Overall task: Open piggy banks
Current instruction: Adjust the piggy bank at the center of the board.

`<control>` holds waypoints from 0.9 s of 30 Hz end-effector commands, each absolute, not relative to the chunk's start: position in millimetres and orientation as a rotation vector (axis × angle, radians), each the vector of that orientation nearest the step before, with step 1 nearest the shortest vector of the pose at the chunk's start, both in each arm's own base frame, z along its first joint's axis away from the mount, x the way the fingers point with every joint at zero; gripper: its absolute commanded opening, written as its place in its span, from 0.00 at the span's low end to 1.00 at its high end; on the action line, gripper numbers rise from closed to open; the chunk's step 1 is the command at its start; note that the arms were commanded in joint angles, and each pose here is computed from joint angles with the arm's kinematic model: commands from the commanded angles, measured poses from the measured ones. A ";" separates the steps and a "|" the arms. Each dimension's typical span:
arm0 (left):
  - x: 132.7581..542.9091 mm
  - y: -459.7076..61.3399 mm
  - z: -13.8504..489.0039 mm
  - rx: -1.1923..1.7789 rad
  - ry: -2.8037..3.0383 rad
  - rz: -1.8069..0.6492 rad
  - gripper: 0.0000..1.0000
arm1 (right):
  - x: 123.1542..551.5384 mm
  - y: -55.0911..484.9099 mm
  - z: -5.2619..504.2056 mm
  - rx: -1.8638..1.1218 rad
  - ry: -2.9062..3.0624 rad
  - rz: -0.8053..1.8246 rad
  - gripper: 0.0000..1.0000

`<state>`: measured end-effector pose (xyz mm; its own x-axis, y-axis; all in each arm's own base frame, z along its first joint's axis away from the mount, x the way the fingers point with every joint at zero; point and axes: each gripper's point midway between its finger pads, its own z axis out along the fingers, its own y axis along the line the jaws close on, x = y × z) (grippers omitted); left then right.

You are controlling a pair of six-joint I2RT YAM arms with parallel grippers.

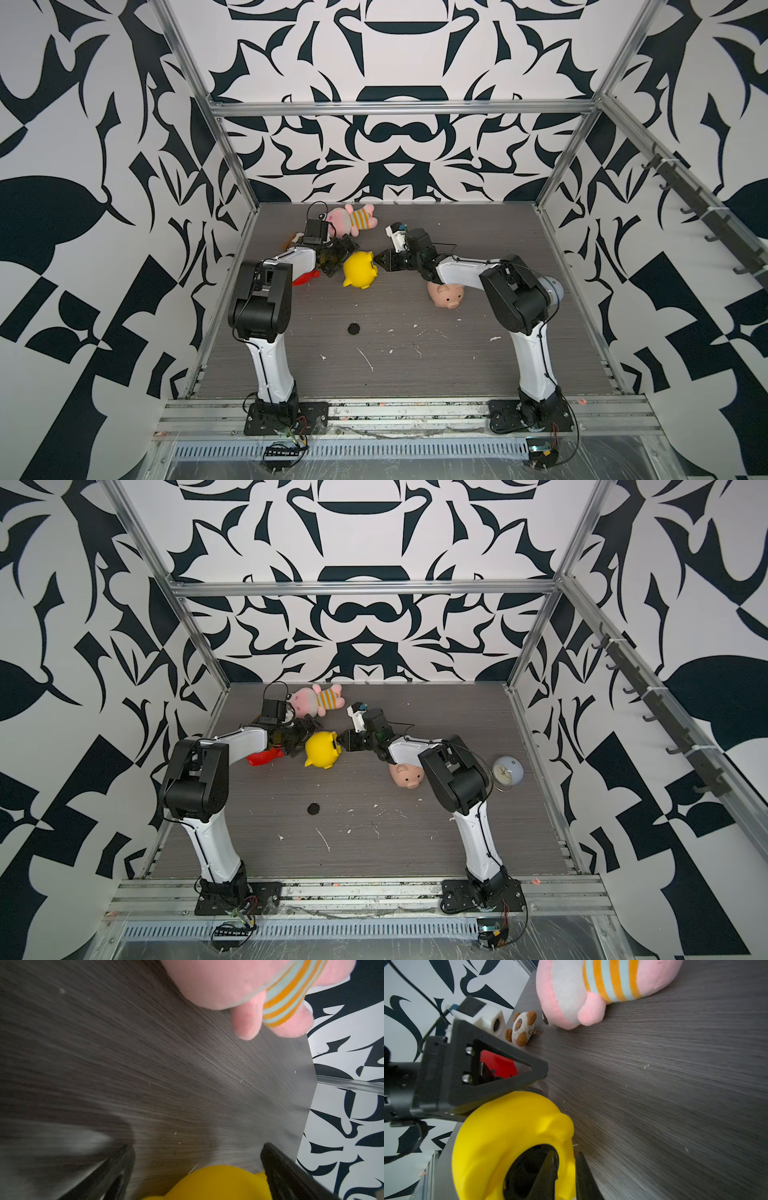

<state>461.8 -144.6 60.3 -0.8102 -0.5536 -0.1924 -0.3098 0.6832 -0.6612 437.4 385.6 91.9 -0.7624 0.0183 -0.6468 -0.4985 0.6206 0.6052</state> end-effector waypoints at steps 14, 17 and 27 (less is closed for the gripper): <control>453.4 -136.4 81.6 -0.664 2.499 -0.932 0.99 | 413.0 409.2 135.9 -0.421 2.128 1.170 0.19; 455.6 -143.2 81.6 -0.661 2.504 -0.953 0.99 | 399.5 414.3 128.2 -0.454 2.144 1.167 0.19; 452.0 -141.2 85.6 -0.635 2.521 -0.908 0.99 | 385.0 412.6 124.7 -0.482 2.165 1.155 0.34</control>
<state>456.5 -141.3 75.7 -0.8129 -0.5510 -0.1888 -0.2979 0.6719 -0.6781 385.4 408.1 91.0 -0.7765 -0.0476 -0.6284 -0.5315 0.5852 0.6124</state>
